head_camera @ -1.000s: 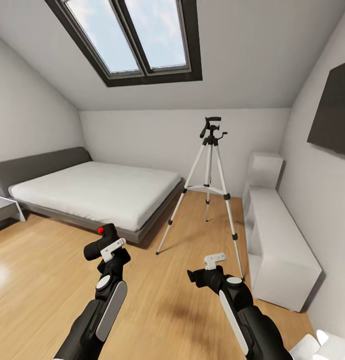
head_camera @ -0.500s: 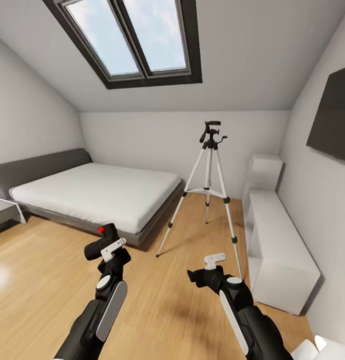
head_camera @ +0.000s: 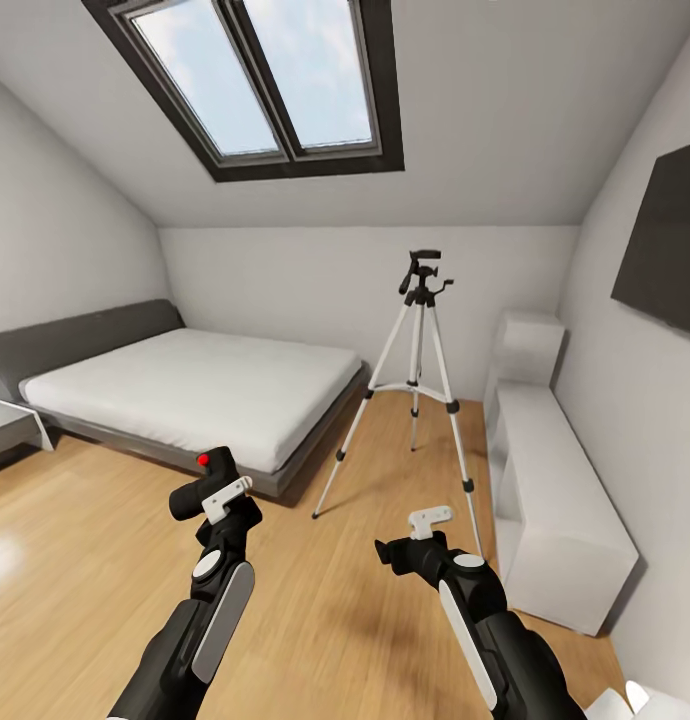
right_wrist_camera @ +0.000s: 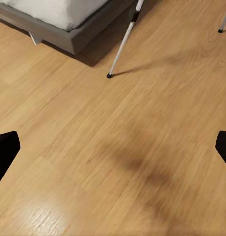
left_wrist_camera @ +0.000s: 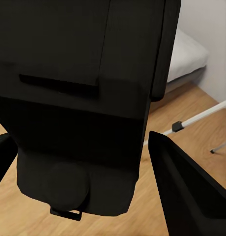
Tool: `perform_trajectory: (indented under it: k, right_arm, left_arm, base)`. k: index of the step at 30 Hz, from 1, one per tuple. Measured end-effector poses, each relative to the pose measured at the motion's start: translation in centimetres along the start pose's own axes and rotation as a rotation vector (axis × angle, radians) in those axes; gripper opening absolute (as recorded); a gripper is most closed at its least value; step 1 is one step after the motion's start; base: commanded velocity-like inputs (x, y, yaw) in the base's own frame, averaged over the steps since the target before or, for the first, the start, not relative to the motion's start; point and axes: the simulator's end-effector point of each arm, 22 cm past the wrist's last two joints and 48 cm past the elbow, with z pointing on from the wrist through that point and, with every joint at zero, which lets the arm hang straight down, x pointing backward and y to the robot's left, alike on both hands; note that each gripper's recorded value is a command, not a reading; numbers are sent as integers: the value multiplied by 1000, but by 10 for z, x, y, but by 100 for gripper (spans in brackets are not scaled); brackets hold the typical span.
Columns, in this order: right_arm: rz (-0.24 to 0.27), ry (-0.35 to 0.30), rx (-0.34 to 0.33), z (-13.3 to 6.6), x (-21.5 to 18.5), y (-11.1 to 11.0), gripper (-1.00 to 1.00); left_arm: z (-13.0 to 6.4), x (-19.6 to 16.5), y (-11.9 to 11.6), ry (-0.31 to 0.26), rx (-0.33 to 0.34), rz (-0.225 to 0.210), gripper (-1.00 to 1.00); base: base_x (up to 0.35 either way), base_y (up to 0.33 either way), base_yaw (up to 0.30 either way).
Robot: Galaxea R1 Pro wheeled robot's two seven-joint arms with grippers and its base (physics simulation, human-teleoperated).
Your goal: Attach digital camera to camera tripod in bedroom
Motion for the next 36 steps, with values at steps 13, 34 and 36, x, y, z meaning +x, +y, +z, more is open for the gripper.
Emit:
perform_trajectory:
  k: [13,34,36]
  right_arm:
    - [-1,1,0,-12,-21,1,100]
    - [1,9,-2,-30,-49,4,100]
    - [2,9,-1,-32,-52,4,100]
  left_arm:
    - [-6,-11,-8,49,-2,21,-100]
    - [-16,-31,-20,107,-5,67,-100]
    - [-17,-34,-21,107,-5,67,-100]
  base:
    - [0,0,0]
    - [0,0,0]
    - [0,0,0]
